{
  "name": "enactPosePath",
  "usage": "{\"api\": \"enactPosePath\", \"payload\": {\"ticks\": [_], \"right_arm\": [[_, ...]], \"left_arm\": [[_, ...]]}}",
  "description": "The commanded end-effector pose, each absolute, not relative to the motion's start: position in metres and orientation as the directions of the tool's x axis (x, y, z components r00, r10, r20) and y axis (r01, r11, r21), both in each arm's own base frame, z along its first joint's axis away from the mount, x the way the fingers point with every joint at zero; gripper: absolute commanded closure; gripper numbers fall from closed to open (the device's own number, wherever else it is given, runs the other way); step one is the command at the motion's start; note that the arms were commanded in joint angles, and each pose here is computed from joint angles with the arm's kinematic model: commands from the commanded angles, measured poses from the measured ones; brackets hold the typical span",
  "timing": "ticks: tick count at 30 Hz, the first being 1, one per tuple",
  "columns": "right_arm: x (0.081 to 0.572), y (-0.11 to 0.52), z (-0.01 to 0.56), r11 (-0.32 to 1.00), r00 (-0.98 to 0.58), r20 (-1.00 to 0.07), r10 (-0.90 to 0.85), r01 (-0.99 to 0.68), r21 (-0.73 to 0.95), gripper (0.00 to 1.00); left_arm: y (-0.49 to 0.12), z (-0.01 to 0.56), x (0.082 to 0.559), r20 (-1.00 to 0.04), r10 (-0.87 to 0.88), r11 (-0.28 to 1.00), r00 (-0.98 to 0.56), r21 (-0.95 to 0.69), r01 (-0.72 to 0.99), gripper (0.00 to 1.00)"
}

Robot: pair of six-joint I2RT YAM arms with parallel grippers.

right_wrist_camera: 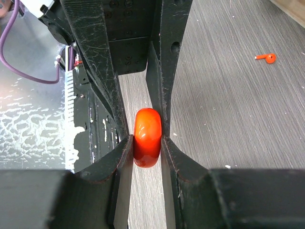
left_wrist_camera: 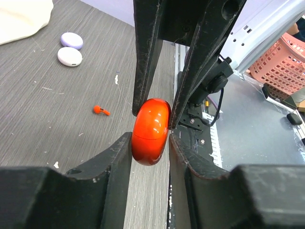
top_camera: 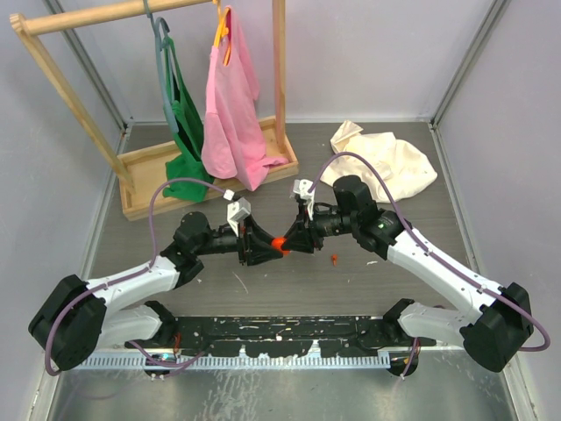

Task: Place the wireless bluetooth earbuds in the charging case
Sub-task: Pick up the charging case at the center of the board, then open the charging case.

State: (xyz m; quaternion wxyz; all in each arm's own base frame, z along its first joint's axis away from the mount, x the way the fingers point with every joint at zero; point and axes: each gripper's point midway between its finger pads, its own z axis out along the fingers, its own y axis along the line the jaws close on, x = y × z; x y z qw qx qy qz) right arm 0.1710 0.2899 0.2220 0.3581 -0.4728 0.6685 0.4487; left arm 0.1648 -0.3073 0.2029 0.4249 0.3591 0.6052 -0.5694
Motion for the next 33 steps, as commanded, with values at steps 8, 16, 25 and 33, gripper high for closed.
{"api": "enactPosePath", "payload": {"ticks": [8, 16, 25, 33], "right_arm": [[0.174, 0.293, 0.257, 0.122, -0.202, -0.948, -0.247, -0.977, 0.176, 0.88], [0.177, 0.294, 0.257, 0.133, -0.209, -0.947, -0.243, -0.974, 0.181, 0.66], [0.188, 0.292, 0.252, 0.193, -0.215, -0.944, -0.252, -0.966, 0.169, 0.57], [0.204, 0.288, 0.252, 0.286, -0.22, -0.944, -0.245, -0.947, 0.146, 0.56]], "left_arm": [[-0.308, 0.219, 0.165, -0.948, -0.088, 0.064, -0.307, -0.313, 0.948, 0.85], [-0.304, 0.219, 0.165, -0.966, -0.095, 0.081, -0.241, -0.248, 0.965, 1.0], [-0.3, 0.222, 0.157, -0.983, -0.111, 0.062, -0.144, -0.151, 0.987, 1.0], [-0.298, 0.221, 0.152, -0.99, -0.111, 0.053, -0.091, -0.097, 0.994, 1.0]]}}
